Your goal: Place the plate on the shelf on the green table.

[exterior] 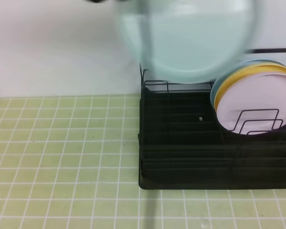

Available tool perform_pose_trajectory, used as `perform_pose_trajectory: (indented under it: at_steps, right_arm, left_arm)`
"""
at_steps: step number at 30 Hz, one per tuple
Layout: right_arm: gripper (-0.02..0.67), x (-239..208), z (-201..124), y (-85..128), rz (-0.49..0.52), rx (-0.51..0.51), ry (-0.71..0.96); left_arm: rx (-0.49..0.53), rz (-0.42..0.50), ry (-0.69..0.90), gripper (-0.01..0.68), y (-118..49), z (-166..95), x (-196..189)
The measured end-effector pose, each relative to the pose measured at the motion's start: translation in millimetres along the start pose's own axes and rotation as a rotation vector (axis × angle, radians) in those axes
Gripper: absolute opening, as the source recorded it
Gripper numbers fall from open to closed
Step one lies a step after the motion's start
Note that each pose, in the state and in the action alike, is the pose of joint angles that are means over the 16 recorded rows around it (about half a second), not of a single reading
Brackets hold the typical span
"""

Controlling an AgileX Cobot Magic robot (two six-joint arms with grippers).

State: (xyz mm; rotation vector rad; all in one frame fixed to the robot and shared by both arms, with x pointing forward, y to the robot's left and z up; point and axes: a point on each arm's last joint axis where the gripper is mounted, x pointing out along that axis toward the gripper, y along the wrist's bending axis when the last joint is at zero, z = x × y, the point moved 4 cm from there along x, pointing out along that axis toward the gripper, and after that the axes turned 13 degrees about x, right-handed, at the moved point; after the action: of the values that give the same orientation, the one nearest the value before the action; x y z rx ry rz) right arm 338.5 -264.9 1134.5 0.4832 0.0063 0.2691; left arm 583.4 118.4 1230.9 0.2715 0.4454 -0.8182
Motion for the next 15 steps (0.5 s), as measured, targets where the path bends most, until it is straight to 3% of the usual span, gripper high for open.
perform_pose_trajectory:
  at_steps: [8, 15]
  right_arm:
    - [0.331, 15, 17, 28, 0.151, 0.0, 0.077]
    - [0.537, 35, 25, 22, 0.131, 0.037, 0.057]
  left_arm:
    - [0.054, -0.146, -0.165, 0.004, -74.9, 35, 13]
    - [0.048, -0.217, -0.216, 0.004, -105.7, 45, 17]
